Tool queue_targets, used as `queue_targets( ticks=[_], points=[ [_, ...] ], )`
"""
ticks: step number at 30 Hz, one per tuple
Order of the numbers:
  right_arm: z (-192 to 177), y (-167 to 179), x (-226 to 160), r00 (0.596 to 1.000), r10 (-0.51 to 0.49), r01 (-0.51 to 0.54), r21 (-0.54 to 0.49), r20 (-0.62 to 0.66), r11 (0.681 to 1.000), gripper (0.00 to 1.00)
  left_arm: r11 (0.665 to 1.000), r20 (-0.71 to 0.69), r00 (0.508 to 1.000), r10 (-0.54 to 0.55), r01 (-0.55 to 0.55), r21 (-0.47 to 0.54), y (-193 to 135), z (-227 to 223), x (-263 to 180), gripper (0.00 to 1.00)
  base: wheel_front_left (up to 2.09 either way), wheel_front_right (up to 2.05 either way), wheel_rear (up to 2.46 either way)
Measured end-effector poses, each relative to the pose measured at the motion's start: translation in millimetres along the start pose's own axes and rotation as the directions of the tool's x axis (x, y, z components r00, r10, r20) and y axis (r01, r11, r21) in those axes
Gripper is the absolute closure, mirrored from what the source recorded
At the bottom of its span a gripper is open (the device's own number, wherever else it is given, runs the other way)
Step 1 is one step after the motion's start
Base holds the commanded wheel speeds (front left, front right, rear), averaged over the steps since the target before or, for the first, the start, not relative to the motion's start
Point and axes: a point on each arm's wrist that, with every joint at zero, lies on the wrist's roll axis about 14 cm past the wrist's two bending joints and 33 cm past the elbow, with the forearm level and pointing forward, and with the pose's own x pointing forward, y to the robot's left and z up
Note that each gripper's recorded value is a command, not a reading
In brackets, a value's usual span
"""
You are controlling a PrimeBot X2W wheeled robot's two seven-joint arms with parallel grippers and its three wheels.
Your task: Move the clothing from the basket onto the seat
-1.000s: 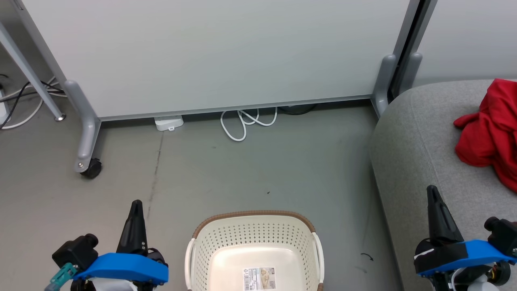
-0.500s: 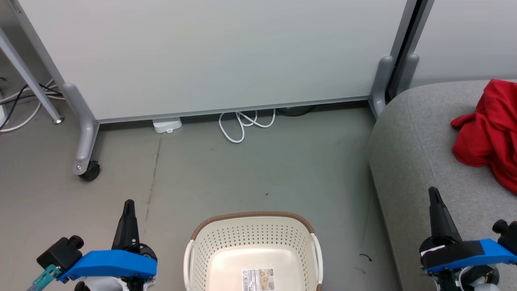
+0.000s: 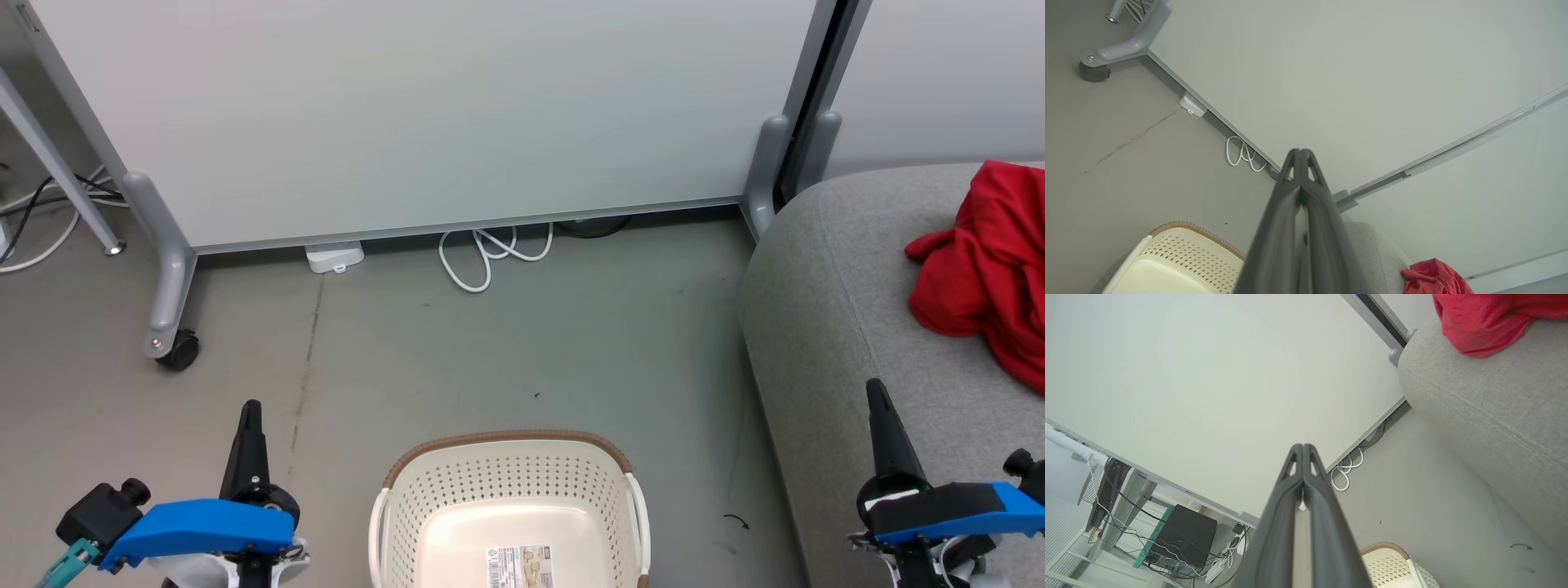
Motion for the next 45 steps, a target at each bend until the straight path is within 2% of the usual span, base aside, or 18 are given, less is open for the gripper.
queue_targets(
  ticks=[18, 45],
  points=[
    [2.3, 0.6, -1.2, 1.0, 0.0, 0.001, 0.207, -0.007, 0.978, 1.0, 0.981, 0.006, 1.0, -0.014, 0.015, -0.193, -4.6, 6.9, 3.2, 1.0, 0.0, 0.0, 0.0],
    [7.3, 4.2, -2.9, 1.0, 0.021, -0.016, 0.453, -0.005, 0.891, 1.0, 0.906, 0.015, 0.999, -0.049, 0.05, -0.42, -12.7, 15.2, 6.0, 1.0, 0.0, 0.0, 0.0]
  ],
)
